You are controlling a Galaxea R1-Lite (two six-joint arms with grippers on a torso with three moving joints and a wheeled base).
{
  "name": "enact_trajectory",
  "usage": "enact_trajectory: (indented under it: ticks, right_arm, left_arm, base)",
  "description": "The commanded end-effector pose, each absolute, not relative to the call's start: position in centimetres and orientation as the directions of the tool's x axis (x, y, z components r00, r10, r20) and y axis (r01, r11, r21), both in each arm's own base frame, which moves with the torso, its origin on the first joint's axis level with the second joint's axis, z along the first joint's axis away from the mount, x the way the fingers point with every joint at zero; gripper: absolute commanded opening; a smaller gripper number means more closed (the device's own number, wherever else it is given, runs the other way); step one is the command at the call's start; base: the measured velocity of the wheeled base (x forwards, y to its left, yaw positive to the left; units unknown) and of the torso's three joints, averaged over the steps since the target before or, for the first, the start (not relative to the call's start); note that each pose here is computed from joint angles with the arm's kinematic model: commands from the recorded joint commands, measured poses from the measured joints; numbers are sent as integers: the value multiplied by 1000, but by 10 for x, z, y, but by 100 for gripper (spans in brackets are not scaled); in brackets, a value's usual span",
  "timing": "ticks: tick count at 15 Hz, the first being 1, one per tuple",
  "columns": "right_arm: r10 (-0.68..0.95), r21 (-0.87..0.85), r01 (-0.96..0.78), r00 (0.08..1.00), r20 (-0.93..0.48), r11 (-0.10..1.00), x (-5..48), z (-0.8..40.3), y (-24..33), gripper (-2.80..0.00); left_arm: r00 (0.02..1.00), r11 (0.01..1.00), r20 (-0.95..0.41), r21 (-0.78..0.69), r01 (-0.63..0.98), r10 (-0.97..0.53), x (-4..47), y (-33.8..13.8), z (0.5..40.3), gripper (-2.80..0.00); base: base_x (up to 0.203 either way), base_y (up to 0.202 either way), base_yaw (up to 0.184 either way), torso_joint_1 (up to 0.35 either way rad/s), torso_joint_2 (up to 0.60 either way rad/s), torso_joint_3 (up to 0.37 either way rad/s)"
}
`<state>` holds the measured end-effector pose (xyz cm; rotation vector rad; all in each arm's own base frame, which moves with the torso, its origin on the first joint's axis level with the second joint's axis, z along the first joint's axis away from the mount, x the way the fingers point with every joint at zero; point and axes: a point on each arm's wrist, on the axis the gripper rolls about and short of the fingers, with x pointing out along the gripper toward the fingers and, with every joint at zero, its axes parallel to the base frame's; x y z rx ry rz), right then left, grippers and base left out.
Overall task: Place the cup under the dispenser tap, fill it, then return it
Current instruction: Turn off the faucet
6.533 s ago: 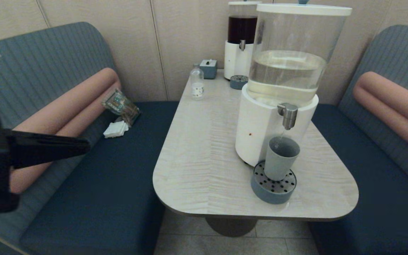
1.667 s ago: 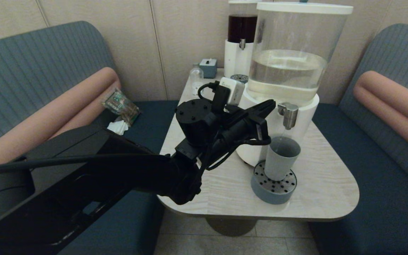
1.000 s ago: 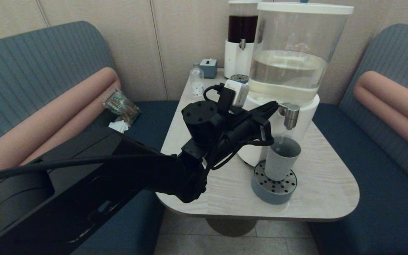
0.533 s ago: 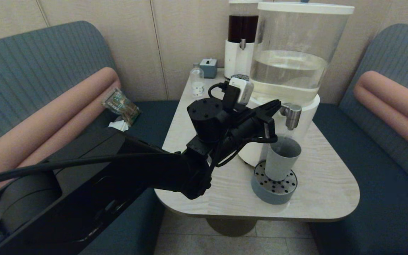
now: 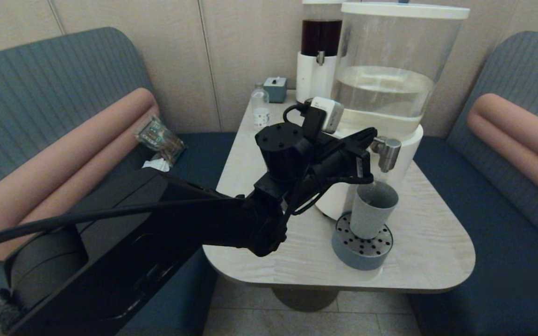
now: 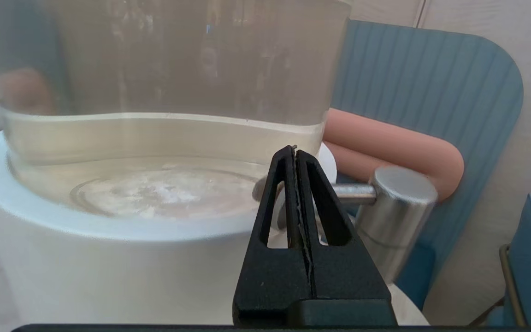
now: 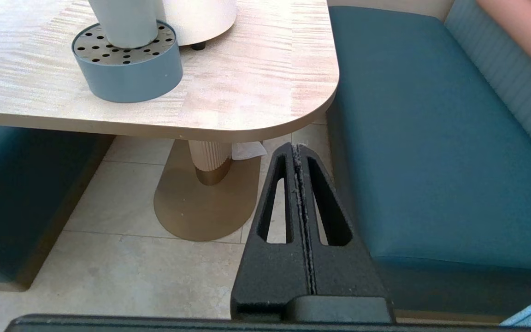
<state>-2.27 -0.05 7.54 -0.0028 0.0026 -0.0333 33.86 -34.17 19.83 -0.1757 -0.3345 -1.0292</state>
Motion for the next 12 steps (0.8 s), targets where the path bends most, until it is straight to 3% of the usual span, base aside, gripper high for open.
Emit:
enact_trajectory:
  ticks: [1,5,12]
  right_arm:
    - [-33,-3,33,999,-5,999,-22,75,0,-280]
    - [-33,-3,33,999,-5,999,-22,75,0,-280]
    - [-32,-3,32,999,-5,999,-22,75,0,-280]
  left_arm:
    - [459,497,361,16,868,-812,340,-349,196,-280]
    - [464,512,373,33,859,-803,348,-348,196,-280]
    - [525,578,363,48,814,-770,355,-306,199,-280]
  base:
    - [0,0,0,0,0,0]
    - [0,0,0,0,0,0]
    - [0,0,0,0,0,0]
